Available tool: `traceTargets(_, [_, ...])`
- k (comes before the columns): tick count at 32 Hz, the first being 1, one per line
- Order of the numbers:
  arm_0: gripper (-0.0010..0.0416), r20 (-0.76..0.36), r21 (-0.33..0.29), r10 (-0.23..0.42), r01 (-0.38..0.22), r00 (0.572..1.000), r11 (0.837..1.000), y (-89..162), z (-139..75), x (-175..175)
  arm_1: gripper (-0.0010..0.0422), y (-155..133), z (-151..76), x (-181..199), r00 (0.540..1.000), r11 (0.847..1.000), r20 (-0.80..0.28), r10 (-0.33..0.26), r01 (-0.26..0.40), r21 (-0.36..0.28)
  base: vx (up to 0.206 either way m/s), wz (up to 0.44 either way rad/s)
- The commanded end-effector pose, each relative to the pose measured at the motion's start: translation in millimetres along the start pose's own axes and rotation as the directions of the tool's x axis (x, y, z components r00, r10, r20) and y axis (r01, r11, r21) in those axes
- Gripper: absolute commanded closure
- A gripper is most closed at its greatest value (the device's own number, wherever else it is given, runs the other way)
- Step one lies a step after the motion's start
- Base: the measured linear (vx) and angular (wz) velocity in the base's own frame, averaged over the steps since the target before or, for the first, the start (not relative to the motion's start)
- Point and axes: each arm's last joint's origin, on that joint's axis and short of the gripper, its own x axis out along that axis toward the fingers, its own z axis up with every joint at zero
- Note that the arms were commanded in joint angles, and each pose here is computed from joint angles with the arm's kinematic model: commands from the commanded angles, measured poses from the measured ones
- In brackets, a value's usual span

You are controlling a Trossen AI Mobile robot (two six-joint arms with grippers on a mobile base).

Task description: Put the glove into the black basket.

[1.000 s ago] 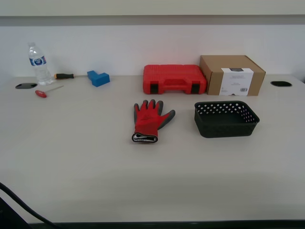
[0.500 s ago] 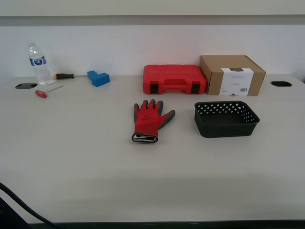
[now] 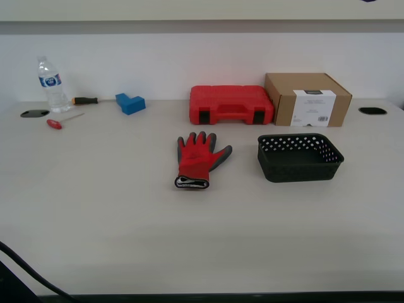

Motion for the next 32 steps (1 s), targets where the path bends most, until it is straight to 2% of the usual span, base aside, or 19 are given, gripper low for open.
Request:
traceTargets(1, [0.0405,-0.046,-0.042,0.075,-0.077,0.996,0.996,23,-3,18,0.0412,0,1,0,1.0,1.0,0.005,0.002,-0.002,0.0,0.0,0.0])
traceTargets(6, [0.0405,-0.118,-0.061,0.19,-0.198,0.975,0.978,62,-24,38,0.0412,0,1,0,1.0,1.0,0.005,0.002,-0.002,0.0,0.0,0.0])
traceTargets(9, [0.0405,-0.189,-0.052,0.257,-0.272,0.948,0.961,87,-47,51,0.0412,0,1,0,1.0,1.0,0.005,0.002,-0.002,0.0,0.0,0.0])
traceTargets(13, [0.0405,-0.266,-0.075,0.311,-0.342,0.912,0.937,111,-74,62,0.0412,0,1,0,1.0,1.0,0.005,0.002,-0.002,0.0,0.0,0.0])
traceTargets(14, [0.0405,-0.29,-0.065,0.321,-0.354,0.901,0.933,116,-82,66,0.0412,0,1,0,1.0,1.0,0.005,0.002,-0.002,0.0,0.0,0.0])
traceTargets(16, [0.0405,-0.337,-0.053,0.291,-0.327,0.895,0.944,119,-90,72,0.0412,0,1,0,1.0,1.0,0.004,0.002,-0.002,0.0,0.0,0.0])
traceTargets(17, [0.0405,-0.371,-0.054,0.252,-0.292,0.894,0.955,118,-94,77,0.0412,0,1,0,1.0,1.0,0.004,0.003,-0.003,0.0,0.0,0.0])
traceTargets(19, [0.0405,-0.422,-0.042,0.238,-0.281,0.875,0.959,116,-99,84,0.0412,0,1,0,1.0,1.0,0.004,0.002,-0.002,0.0,0.0,0.0])
traceTargets(22, [0.0405,-0.524,-0.022,0.214,-0.264,0.824,0.964,115,-106,97,0.0412,0,1,0,1.0,1.0,0.005,0.002,-0.002,0.0,0.0,0.0])
traceTargets(23, [0.0405,-0.59,-0.019,0.195,-0.255,0.784,0.967,115,-108,106,0.0412,0,1,0,1.0,1.0,0.004,0.002,-0.002,0.0,0.0,0.0])
traceTargets(25, [0.0405,-0.622,-0.025,0.178,-0.247,0.762,0.969,115,-110,116,0.0412,0,1,0,1.0,1.0,0.004,0.003,-0.003,0.0,0.0,0.0])
traceTargets(29, [0.0404,-0.636,-0.041,0.153,-0.231,0.757,0.972,116,-106,131,0.0412,0,1,0,1.0,1.0,0.003,0.002,-0.002,0.0,0.0,0.0])
traceTargets(32, [0.0396,-0.682,-0.036,0.134,-0.216,0.719,0.976,115,-109,142,0.0412,0,1,0,1.0,1.0,0.002,0.002,-0.002,0.0,0.0,0.0])
